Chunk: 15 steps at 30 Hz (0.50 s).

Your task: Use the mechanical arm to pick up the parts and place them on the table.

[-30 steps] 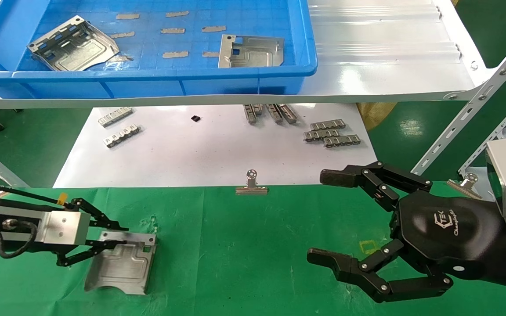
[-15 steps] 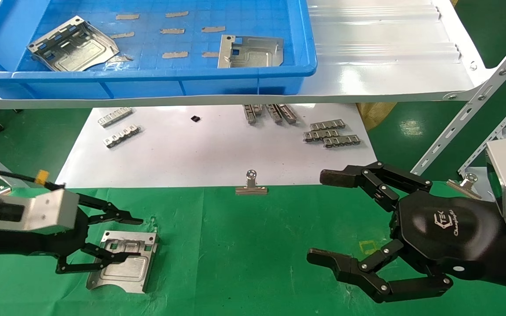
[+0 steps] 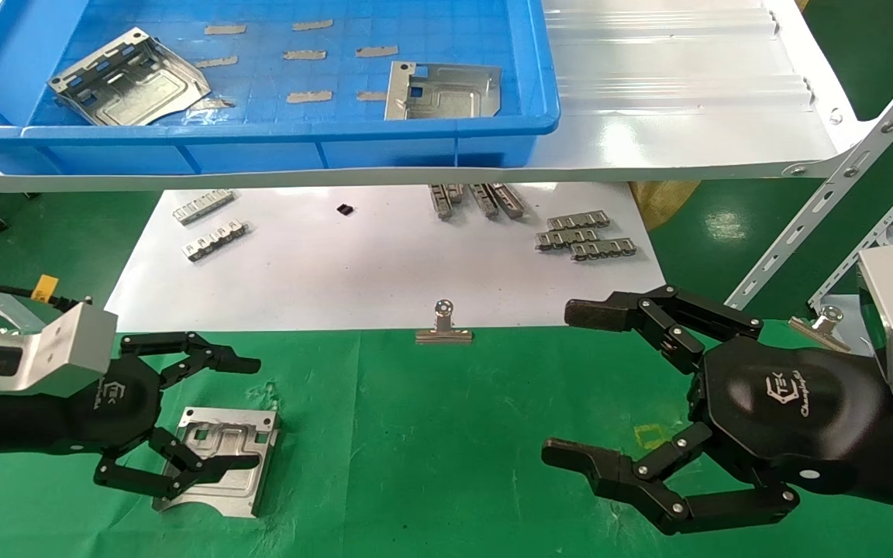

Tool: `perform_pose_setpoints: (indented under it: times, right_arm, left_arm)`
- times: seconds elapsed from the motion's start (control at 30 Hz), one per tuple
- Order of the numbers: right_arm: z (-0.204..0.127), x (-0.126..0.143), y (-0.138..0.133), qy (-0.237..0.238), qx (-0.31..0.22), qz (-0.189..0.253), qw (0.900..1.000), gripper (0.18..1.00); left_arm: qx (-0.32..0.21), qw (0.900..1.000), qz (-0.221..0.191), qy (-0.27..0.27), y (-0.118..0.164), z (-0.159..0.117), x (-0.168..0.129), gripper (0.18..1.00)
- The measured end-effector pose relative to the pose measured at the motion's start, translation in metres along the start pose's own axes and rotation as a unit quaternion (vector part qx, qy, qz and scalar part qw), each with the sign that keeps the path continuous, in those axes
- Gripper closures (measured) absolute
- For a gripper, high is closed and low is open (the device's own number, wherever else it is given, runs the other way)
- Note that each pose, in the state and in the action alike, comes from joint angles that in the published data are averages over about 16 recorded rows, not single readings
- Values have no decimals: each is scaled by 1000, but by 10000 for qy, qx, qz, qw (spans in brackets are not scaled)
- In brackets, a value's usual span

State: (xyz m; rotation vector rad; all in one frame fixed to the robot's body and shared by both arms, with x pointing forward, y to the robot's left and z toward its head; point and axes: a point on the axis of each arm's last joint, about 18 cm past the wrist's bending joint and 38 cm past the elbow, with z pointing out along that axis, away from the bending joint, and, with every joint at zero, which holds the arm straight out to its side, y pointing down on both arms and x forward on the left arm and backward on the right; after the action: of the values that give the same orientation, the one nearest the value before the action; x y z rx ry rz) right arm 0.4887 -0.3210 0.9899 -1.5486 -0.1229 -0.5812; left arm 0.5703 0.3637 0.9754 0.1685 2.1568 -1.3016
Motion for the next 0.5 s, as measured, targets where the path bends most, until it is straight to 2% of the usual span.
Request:
perform_pose_setpoints:
  times: [0.2, 0.5]
  right_arm:
    - [0, 0, 0, 0, 0, 0, 10000, 178]
    - [0, 0, 0, 0, 0, 0, 10000, 178]
  left_arm:
    - [176, 9998, -26, 25, -5, 5, 4, 285]
    - [563, 9983, -114, 68, -17, 14, 15, 204]
